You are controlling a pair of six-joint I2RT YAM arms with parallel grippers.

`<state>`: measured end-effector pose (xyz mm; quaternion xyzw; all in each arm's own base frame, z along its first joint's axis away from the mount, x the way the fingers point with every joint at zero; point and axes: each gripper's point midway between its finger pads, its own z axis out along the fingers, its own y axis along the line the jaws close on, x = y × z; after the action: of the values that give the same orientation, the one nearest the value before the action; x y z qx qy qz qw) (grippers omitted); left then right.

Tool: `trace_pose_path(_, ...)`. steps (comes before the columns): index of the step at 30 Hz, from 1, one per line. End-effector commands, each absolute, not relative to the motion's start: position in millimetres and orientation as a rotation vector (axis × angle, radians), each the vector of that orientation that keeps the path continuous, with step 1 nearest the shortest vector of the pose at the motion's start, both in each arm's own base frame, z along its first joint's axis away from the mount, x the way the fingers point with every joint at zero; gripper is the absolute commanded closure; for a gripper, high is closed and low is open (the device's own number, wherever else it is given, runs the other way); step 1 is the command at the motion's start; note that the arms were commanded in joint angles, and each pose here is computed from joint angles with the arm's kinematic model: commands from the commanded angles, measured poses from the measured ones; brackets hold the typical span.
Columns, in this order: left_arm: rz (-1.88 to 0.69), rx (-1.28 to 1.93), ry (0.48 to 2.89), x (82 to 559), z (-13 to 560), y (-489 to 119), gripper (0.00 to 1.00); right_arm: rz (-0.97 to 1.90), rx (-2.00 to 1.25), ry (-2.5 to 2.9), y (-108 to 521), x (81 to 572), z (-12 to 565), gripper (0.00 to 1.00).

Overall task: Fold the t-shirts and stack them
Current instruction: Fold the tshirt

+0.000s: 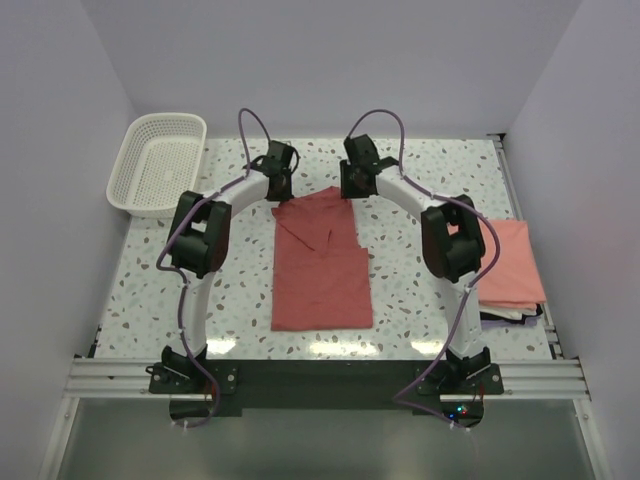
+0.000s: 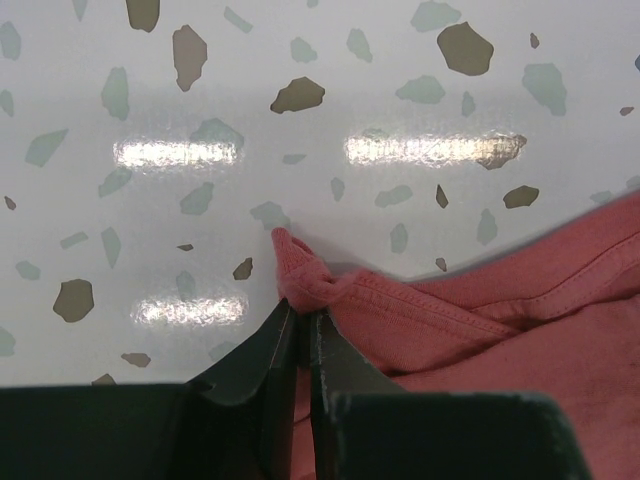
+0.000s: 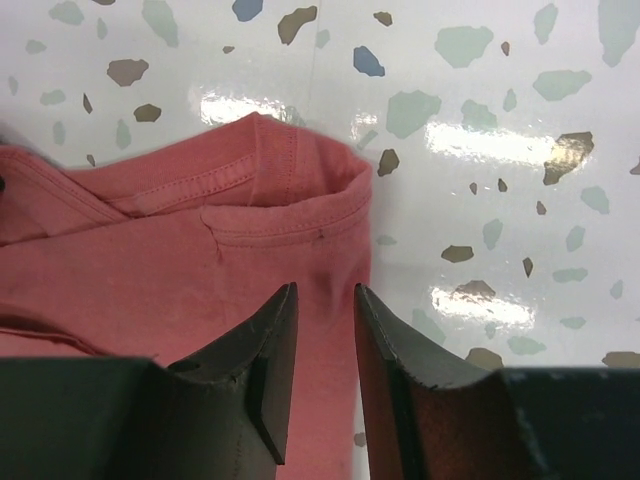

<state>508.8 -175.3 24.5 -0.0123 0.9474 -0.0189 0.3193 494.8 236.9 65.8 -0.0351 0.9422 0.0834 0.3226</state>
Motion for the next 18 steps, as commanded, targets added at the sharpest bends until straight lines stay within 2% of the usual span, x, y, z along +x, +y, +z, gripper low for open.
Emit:
trace_pose_path(1, -0.054, -0.043, 2.42, 520.9, 50.2, -167.4, 1.0, 0.277, -0.102, 2.426, 252.9, 507.1, 74.2, 0.66)
trace_pose_path(10, -0.05, -0.041, 2.424, 520.2, 48.7, -166.7, 1.0, 0.245, -0.094, 2.461, 254.5, 505.8, 58.3, 0.69)
trace_pose_path(12, -0.044, -0.042, 2.421, 520.6, 49.9, -166.0, 1.0, 0.23, -0.084, 2.456, 251.4, 506.7, 61.5, 0.74)
trace_pose_path(16, -0.024, -0.047, 2.416, 520.6, 51.7, -162.8, 1.0, 0.173, -0.073, 2.433, 242.7, 508.1, 76.1, 0.95)
trace_pose_path(18, -0.012, -0.048, 2.411, 520.3, 54.8, -159.9, 1.0, 0.138, -0.071, 2.424, 234.6, 508.3, 83.7, 1.0)
